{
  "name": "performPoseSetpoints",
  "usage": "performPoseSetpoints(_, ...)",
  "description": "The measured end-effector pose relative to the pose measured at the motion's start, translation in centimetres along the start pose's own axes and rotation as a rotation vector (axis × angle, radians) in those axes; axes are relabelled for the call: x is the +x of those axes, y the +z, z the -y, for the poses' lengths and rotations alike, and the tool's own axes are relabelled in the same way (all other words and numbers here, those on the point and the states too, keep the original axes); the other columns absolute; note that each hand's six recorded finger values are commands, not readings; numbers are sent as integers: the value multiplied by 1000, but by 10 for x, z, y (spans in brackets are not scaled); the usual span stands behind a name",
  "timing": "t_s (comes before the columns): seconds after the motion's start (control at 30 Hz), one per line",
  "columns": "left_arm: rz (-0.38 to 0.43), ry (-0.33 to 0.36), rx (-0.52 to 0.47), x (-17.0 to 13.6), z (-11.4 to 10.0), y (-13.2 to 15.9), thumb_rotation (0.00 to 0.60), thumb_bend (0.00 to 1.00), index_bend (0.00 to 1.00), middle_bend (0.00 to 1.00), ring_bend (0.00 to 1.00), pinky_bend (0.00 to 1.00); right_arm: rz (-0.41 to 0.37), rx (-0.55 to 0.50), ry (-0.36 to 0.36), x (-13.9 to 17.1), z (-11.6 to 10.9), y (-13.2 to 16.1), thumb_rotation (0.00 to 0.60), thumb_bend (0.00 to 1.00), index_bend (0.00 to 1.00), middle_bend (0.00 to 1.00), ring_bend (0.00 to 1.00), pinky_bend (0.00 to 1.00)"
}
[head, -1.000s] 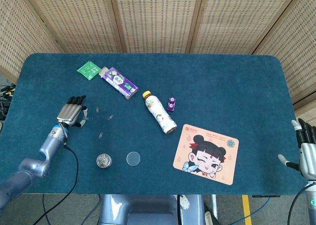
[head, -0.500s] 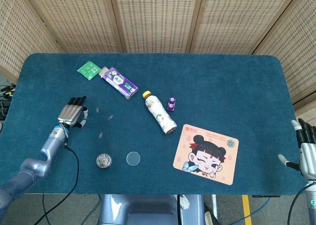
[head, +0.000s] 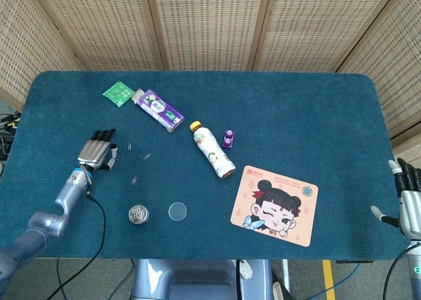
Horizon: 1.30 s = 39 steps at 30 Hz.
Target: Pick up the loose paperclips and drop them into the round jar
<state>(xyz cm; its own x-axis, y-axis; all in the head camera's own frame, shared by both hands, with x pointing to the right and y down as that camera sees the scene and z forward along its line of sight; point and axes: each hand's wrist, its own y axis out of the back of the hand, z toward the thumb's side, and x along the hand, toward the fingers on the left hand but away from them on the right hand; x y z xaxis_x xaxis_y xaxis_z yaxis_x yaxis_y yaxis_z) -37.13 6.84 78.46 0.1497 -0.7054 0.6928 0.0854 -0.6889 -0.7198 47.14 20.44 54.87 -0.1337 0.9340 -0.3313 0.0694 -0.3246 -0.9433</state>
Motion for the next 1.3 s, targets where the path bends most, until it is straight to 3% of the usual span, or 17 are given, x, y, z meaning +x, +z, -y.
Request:
performPoseSetpoints(0.37, 32, 43, -20, -3, -11, 5, 600, 443, 751, 0, 0, 0, -3, -4, -3, 1, -1, 0, 600, 0, 0, 0, 0, 0)
performPoseSetpoints(0.5, 97, 94, -26, -12, -27, 15, 600, 450, 753, 0, 0, 0, -8, -9, -6, 2, -2, 1, 600, 0, 0, 0, 0, 0)
performPoseSetpoints(0.67, 217, 108, -52, -36, -34, 41, 600, 490, 764, 0, 0, 0, -9, -17, -10, 3, -4, 1, 600, 0, 0, 0, 0, 0)
performPoseSetpoints(0.93, 420, 55, -59, -106, -22, 82, 600, 503, 767, 0, 0, 0, -14, -26, -13, 5, -7, 1, 600, 0, 0, 0, 0, 0)
performPoseSetpoints(1.07, 449, 53, -1, -124, -15, 84, 600, 503, 768, 0, 0, 0, -17, -29, -16, 5, -8, 1, 600, 0, 0, 0, 0, 0)
performPoseSetpoints(1.3, 477, 8, -3, -142, -2, 85, 600, 503, 768, 0, 0, 0, -14, -34, -21, 6, -10, -1, 600, 0, 0, 0, 0, 0)
